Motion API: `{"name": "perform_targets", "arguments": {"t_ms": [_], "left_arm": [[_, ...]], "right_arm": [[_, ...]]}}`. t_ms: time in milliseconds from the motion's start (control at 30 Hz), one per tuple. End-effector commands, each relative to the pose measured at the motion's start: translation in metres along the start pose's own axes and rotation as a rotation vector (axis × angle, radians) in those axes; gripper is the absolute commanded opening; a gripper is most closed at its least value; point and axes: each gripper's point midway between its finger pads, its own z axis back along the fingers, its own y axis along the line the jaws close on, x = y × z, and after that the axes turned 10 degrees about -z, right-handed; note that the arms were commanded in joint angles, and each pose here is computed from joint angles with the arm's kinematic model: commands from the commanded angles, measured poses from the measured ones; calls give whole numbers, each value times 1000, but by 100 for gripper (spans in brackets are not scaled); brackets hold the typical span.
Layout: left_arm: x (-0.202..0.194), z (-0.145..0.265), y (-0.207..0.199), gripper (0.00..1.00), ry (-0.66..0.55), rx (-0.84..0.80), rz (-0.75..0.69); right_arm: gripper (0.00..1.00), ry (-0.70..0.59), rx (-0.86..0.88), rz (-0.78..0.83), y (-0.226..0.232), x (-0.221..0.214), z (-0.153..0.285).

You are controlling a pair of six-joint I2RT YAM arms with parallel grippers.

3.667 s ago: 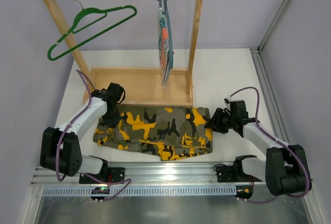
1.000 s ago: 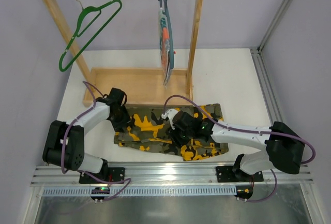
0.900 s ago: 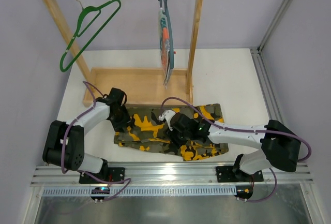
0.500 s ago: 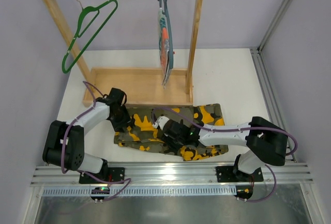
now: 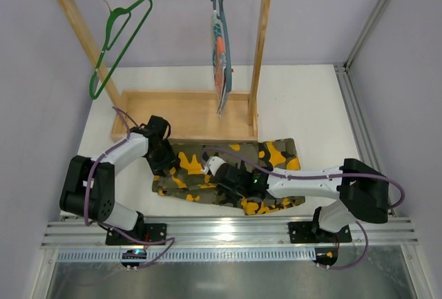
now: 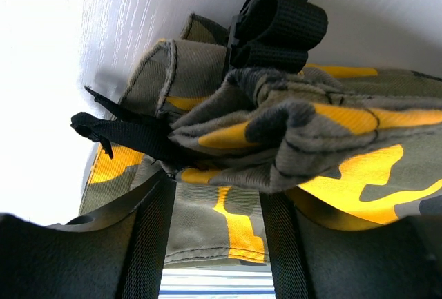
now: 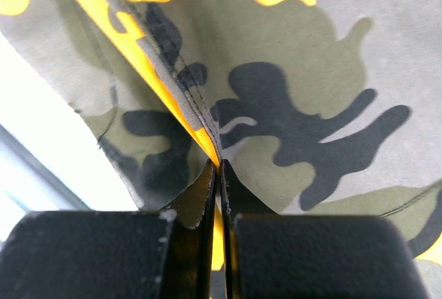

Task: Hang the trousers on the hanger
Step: Fold the trousers

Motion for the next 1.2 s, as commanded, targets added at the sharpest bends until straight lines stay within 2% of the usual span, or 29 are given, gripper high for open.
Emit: {"name": "perform_targets", "arguments": {"t_ms": [0,133,333,433,567,633,700,833,933,1000,1067,1167], "left_arm": [[7,-11,18,53,-23,107,10],[5,-9,30,56,-31,168,12],[3,-9,38,58,-23,209,13],[3,-6,44,61,-25,249,22],[5,7,56,63,-43,318,26],[15,18,56,67,-81,324,23],[22,34,54,69,-126,313,24],[35,60,22,70,-201,139,-4],[28,73,-17,67,-238,-89,-58],[11,72,-39,65,-196,-226,-79],[6,68,-49,63,-187,-286,-70],[-8,49,-45,63,-136,-292,-30]], "right_arm": [[4,17,90,9,16,3,13],[4,33,147,-7,33,-12,15],[4,-27,118,-12,28,8,32],[4,-5,108,-14,27,8,34],[4,43,132,-47,34,-14,21],[9,44,153,-77,37,-18,22],[20,-1,219,-121,43,-7,36],[43,-85,392,-181,54,21,73],[45,-179,448,-242,43,44,95],[45,-212,476,-291,36,49,97],[43,-245,465,-355,21,57,88],[38,-191,358,-466,-5,40,58]]}}
